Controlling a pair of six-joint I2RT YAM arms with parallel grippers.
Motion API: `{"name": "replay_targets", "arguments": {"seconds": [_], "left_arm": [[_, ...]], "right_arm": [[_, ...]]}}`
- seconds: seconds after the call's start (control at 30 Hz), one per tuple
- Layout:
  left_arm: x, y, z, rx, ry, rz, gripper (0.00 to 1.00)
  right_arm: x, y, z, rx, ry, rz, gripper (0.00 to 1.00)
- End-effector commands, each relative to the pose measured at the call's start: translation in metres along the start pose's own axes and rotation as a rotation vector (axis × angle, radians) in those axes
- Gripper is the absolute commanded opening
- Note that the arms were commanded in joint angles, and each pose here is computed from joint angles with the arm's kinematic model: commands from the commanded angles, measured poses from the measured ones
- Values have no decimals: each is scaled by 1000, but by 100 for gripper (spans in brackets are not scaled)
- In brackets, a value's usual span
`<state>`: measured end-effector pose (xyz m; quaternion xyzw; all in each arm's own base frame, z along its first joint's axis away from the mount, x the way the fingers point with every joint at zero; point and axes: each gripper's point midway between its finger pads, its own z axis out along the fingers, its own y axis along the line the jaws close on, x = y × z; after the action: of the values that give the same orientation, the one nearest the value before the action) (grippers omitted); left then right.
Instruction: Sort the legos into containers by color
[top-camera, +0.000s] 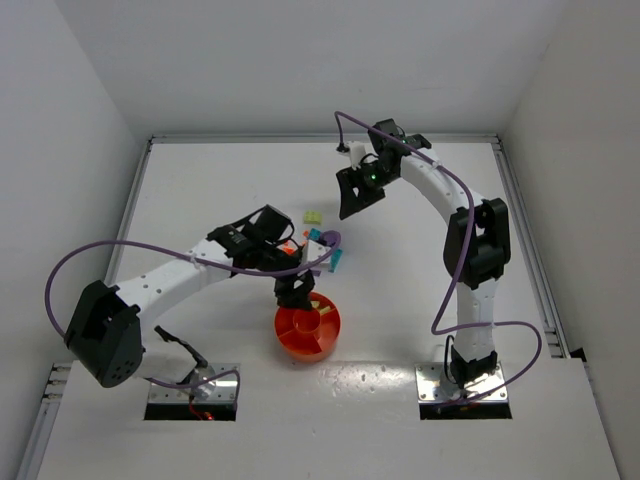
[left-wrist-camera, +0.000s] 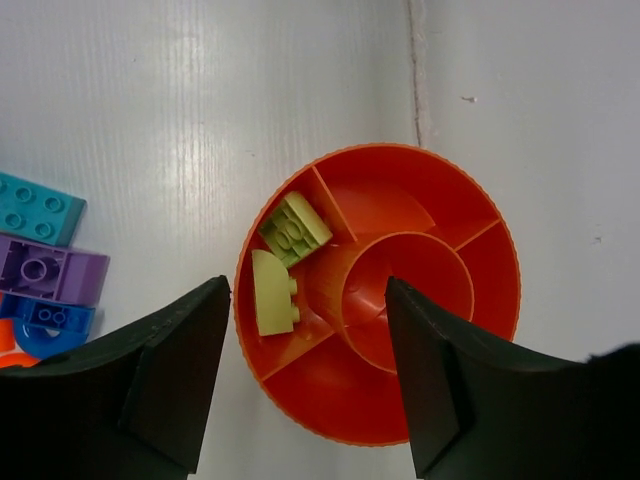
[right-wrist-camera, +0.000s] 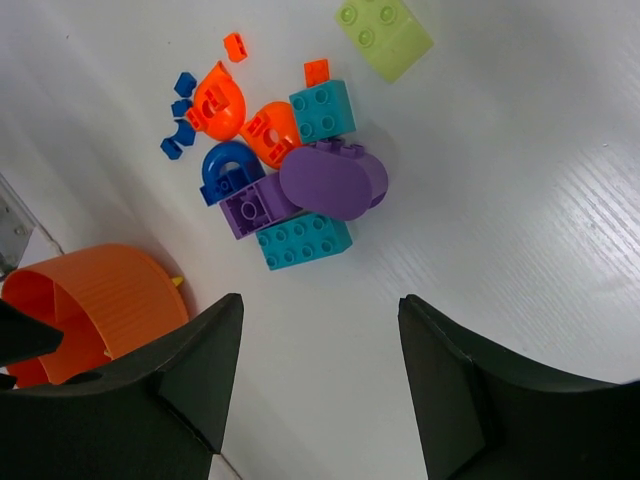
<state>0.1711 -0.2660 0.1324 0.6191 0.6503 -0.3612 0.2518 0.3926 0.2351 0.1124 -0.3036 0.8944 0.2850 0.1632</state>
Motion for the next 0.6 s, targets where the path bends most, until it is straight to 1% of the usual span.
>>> {"name": "replay_targets", "arguments": {"seconds": [0.0, 0.03, 0.1, 0.13, 0.2, 0.23, 0.3, 0.33, 0.37, 0.4, 0.5, 0.57], "left_arm": [[-27, 9, -19, -26, -85, 42, 70], [-31, 16, -27, -47, -107, 1, 70], [-57, 30, -50, -122, -189, 18, 70], [-62, 41, -65, -175, -225, -34, 70], [-77, 56, -93, -290, -289, -45, 71], [-87, 67, -106, -351, -339, -80, 72], [-88, 91, -138, -494, -384, -130, 81], [-88, 96, -147, -531, -399, -194, 90], [-83, 109, -162, -603, -406, -226, 100], [-85, 114, -172, -640, -417, -238, 100], [-65, 131, -189, -719, -406, -349, 100], [-49, 141, -196, -732, -403, -418, 100]], "right_arm": [[-16, 15, -14, -36, -54, -69, 64], [-15, 14, -11, -38, -47, -64, 64], [-24, 11, -11, -34, -63, -84, 64], [-25, 7, -5, -35, -57, -89, 64], [-37, 9, -3, -35, -74, -123, 64], [-47, 7, -2, -28, -110, -148, 66], [-58, 6, 6, -24, -151, -163, 70], [-67, 5, 6, -18, -184, -185, 72], [-73, 10, 14, -13, -182, -230, 74], [-69, 2, 27, -17, -157, -228, 81], [-68, 11, 46, -29, -113, -307, 94], [-71, 8, 57, -8, -129, -378, 94]]}}
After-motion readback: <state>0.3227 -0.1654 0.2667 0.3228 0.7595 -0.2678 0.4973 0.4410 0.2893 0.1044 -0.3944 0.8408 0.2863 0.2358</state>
